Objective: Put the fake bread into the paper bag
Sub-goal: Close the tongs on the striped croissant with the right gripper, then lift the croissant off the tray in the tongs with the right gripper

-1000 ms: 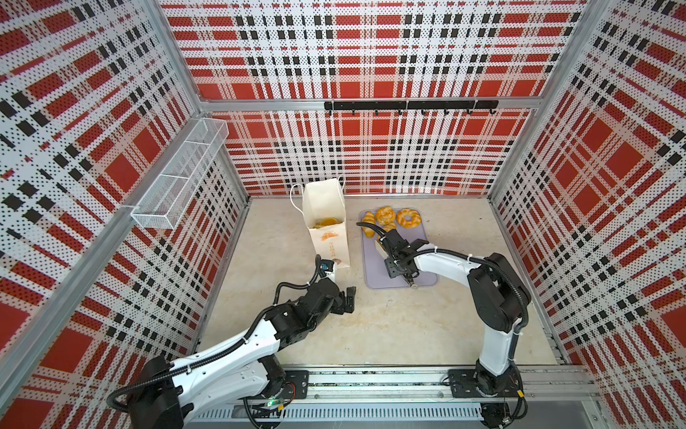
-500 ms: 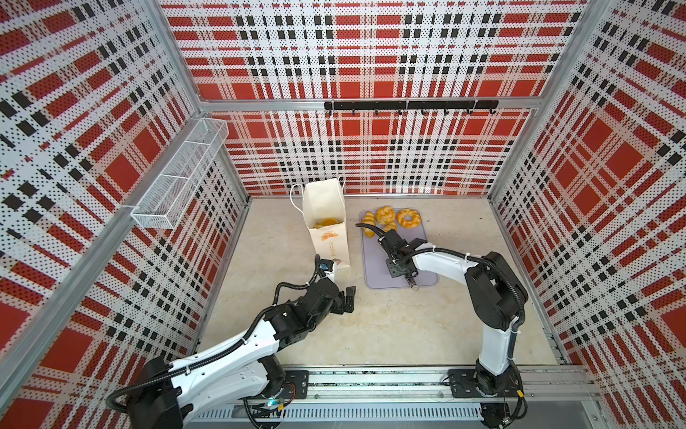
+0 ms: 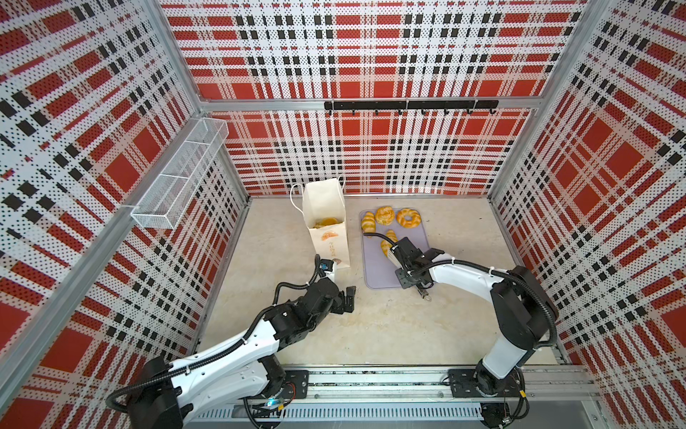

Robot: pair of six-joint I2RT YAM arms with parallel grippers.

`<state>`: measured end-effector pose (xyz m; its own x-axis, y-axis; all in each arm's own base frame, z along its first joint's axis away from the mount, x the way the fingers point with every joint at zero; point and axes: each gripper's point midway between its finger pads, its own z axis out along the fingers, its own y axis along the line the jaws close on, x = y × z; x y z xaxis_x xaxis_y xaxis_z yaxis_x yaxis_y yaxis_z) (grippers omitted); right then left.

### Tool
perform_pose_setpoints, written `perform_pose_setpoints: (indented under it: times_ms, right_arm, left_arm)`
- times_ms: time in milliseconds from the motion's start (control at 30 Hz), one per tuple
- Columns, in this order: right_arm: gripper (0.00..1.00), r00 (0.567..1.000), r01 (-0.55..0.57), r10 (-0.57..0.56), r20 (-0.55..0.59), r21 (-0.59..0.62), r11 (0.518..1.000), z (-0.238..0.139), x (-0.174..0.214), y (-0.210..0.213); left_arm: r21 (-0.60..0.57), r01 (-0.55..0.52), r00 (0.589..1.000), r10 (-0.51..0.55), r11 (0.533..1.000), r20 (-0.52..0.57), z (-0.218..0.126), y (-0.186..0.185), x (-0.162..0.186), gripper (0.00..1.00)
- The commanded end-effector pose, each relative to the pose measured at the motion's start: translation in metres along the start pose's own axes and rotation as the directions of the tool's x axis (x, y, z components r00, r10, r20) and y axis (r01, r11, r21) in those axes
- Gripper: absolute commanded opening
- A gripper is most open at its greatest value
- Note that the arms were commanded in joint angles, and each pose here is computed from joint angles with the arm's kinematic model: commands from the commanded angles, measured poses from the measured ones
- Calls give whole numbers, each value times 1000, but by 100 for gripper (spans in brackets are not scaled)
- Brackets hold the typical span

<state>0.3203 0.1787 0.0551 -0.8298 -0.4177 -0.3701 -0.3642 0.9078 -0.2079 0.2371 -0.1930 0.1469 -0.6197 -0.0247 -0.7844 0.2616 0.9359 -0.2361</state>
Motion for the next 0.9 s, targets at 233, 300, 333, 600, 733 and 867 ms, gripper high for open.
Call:
perform_pose_setpoints:
  times_ms: [233, 300, 333, 600, 733, 867]
  right_arm:
    - [47, 999, -34, 32, 41, 30, 999, -12, 9, -28]
    - [51, 997, -59, 57, 43, 48, 997, -13, 9, -33]
    - [56, 996, -77, 74, 45, 63, 995, -14, 8, -35]
    - [64, 984, -163, 162, 73, 0, 987, -10, -7, -22]
    - [64, 985, -151, 153, 81, -31, 988, -4, -16, -13]
    - [64, 986, -147, 149, 72, -26, 989, 3, -21, -11]
  left_arm:
    - [26, 10, 999, -11, 1000, 40, 2, -14, -16, 99]
    - [29, 5, 999, -6, 1000, 40, 3, -16, -17, 100]
    - [28, 4, 999, -5, 1000, 39, 4, -17, -17, 100]
    - [33, -6, 999, 5, 999, 32, 6, -20, -17, 100]
    - [34, -4, 1000, 3, 999, 29, 7, -21, -16, 100]
    - [42, -4, 1000, 3, 999, 21, 9, -24, -14, 99]
